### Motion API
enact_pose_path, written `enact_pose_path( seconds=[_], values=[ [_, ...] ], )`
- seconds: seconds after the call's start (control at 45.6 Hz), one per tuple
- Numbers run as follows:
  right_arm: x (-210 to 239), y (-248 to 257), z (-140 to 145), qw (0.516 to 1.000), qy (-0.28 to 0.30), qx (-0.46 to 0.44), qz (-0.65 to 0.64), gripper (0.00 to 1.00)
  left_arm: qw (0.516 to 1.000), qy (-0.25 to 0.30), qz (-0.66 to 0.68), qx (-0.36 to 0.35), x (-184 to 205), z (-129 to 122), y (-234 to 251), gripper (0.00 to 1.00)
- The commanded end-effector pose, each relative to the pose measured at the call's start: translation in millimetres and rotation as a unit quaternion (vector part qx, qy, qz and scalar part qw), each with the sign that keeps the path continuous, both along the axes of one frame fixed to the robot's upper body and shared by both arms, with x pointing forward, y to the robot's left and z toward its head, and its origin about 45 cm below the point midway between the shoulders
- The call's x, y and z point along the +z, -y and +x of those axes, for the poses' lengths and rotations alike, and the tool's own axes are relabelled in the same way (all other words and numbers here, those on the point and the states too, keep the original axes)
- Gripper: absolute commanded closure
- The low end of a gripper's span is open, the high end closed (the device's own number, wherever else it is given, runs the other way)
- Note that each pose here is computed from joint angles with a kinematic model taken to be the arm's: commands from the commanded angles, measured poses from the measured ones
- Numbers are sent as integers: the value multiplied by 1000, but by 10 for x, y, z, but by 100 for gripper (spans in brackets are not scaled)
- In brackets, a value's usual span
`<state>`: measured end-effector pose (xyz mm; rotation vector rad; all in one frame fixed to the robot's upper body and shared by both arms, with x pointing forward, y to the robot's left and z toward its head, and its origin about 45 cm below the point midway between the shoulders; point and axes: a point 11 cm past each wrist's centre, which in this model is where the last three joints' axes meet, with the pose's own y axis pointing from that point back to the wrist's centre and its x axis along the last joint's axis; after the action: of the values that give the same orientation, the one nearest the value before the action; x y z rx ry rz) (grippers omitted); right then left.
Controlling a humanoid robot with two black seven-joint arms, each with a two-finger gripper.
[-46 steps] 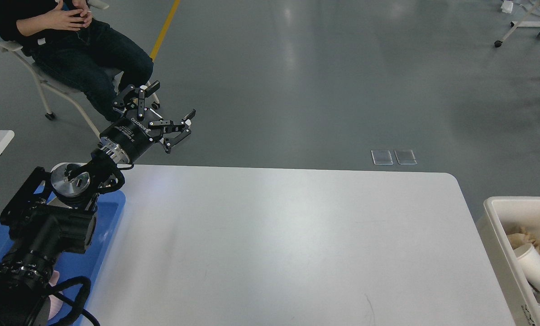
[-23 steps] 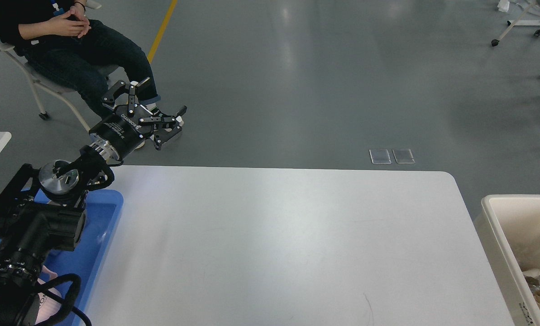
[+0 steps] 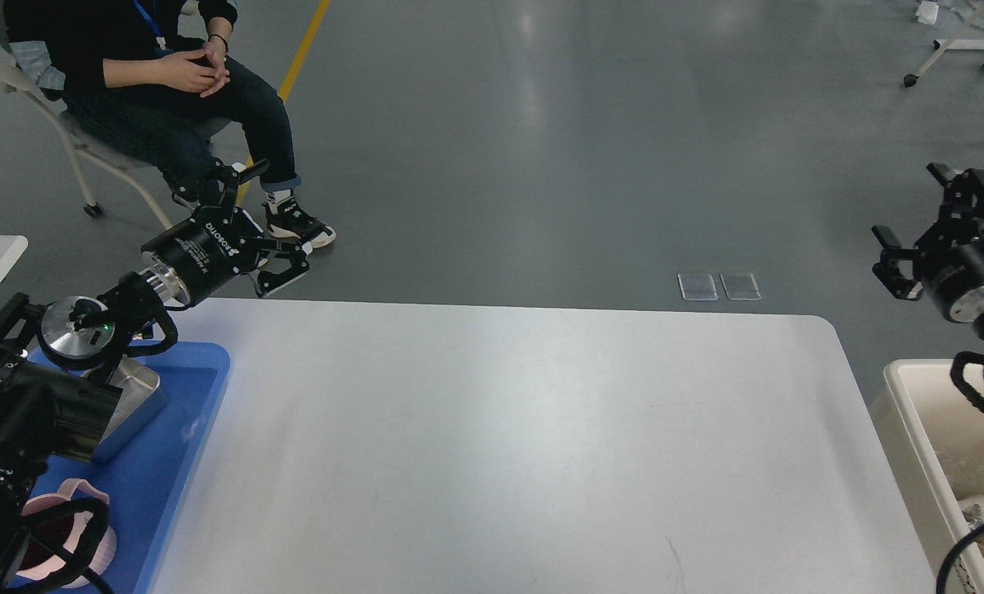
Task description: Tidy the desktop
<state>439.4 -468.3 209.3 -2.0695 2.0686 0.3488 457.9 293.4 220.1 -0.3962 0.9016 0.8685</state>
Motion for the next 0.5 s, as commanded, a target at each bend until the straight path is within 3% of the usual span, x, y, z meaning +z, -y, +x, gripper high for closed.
enact_pose_path(
  seconds=[0.0, 0.241, 0.482],
  values=[
    [-125, -610, 164, 995, 29, 27, 96, 0, 1000, -11, 4, 6, -128, -41, -64, 1],
    [-414, -1668, 231, 977, 19, 92, 194, 0, 999, -14, -9, 34, -241, -75, -103, 1],
    [-647, -2358, 161, 965, -9, 120, 234, 0, 998, -34, -17, 45, -488, -207, -99, 1]
  ],
)
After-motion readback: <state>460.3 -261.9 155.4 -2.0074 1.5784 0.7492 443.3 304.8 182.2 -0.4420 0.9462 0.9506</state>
